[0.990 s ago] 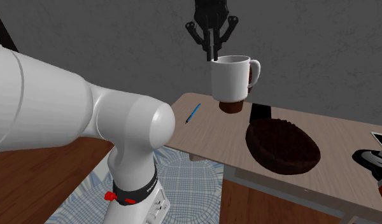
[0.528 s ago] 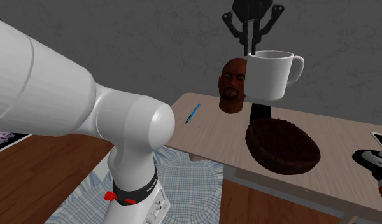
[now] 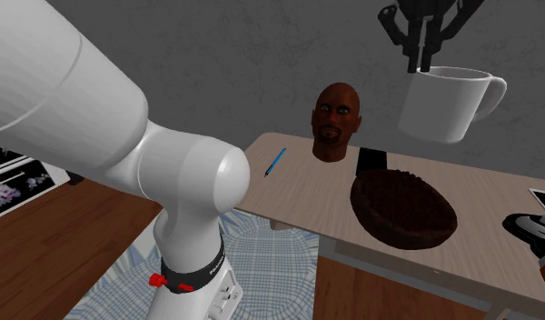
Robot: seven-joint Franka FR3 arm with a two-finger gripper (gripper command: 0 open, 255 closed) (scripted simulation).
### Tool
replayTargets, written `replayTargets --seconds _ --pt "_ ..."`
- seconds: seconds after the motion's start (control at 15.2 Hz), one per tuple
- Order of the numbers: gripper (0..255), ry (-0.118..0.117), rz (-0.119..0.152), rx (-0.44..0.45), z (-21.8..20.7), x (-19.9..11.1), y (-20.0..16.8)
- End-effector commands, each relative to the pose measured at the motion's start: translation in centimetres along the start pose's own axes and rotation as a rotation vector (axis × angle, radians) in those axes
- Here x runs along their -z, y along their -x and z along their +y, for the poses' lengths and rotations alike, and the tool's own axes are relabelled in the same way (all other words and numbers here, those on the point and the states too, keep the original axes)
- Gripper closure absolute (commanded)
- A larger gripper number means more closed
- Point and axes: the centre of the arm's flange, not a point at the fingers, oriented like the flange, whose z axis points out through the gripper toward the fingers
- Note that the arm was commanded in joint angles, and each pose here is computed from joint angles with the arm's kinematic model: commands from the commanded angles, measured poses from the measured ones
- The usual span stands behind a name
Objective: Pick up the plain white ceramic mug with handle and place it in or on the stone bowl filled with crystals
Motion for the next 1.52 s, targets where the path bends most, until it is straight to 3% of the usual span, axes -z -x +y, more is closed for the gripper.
replayTargets --seconds 0.0,1.45 --pt "255 0.001 0.000 0.000 0.5 -0.9 -0.2" --pt "255 0.001 0.000 0.000 -1.0 -12.2 -2.1"
